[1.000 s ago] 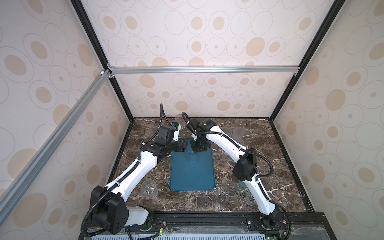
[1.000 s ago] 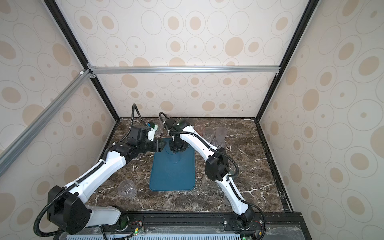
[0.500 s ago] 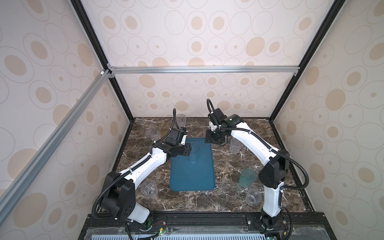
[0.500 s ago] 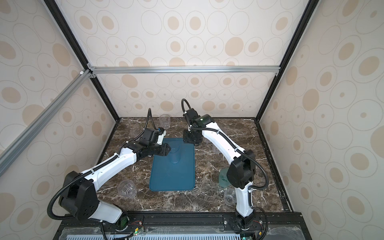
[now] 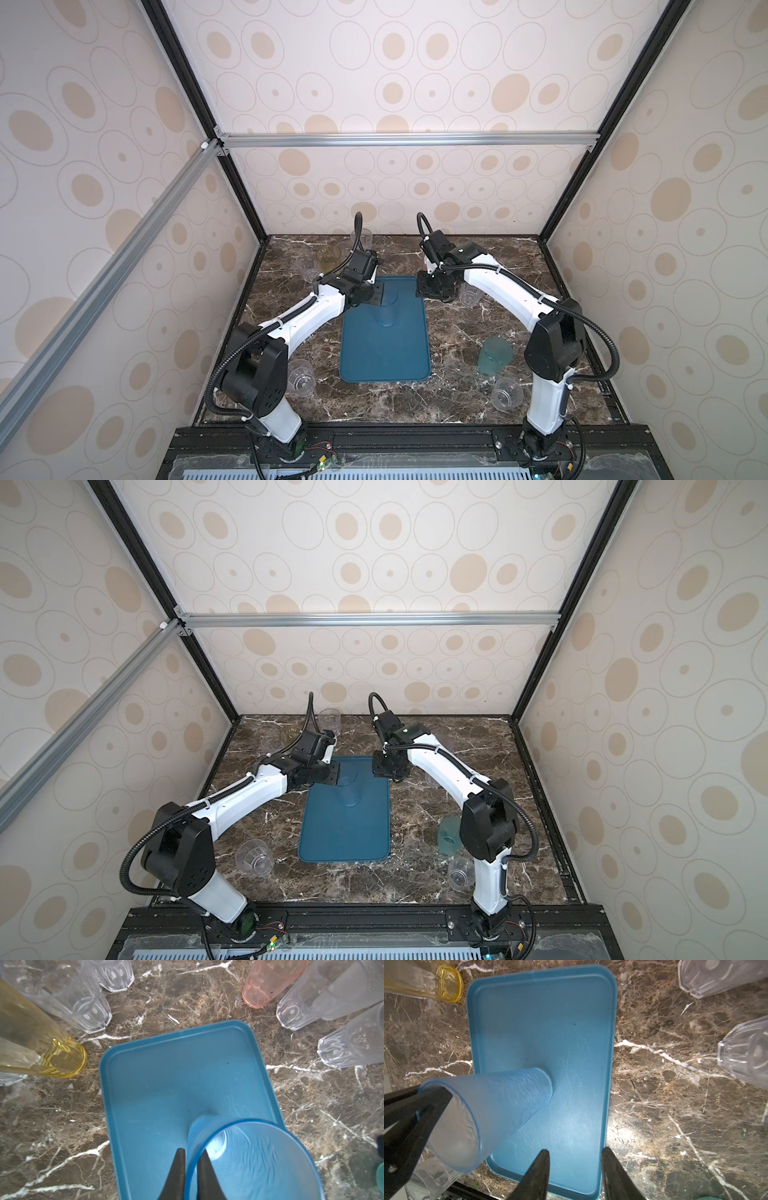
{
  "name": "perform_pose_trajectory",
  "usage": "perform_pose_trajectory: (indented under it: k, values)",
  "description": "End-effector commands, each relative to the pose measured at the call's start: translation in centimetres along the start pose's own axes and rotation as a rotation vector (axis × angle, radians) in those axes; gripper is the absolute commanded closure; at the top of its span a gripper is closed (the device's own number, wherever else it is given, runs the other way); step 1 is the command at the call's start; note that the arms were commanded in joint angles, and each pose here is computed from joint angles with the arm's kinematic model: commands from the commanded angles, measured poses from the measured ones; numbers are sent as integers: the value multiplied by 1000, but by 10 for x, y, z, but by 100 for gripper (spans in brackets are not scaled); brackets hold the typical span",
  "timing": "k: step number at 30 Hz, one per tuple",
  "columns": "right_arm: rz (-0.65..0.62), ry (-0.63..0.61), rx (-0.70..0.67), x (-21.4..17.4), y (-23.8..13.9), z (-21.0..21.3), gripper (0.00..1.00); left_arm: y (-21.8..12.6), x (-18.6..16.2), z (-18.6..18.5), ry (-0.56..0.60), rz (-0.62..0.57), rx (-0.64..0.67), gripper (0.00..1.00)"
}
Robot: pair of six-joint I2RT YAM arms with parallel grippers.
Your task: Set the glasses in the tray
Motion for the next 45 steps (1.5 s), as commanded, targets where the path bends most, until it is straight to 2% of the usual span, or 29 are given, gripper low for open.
perform_pose_trajectory:
  k: [1, 5, 8, 13, 18, 30, 45]
  values:
    - [-36, 8, 3, 1, -14, -6, 56, -6, 11, -4, 7, -9, 8, 98]
    - [-32, 18, 14, 2, -11, -11, 57, -12, 20, -4, 53, 7, 38, 100]
    - [-25, 16, 22, 1, -8, -13, 57, -19, 35, 12, 84, 13, 99, 100]
    - [-8, 17, 36, -2, 0, -13, 58, -13, 53, 54, 43, 42, 149, 100]
    - [7, 10, 46, -2, 4, -12, 58, 1, 68, 71, -7, 16, 167, 100]
    - [30, 9, 38, -3, 11, -14, 59, 34, 84, 87, -15, 30, 233, 100]
    - [42, 6, 43, -1, 17, -11, 59, 31, 89, 93, 7, 93, 240, 100]
Point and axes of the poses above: each gripper's point midway between its finger pads, its own y axis out along the fingers, its own z axis along the line the jaws close on, x = y × z, the point moved 9 cm from there along -y, back along the fingers, and after that the axes turned 5 degrees about -y, right-handed, at the moved point
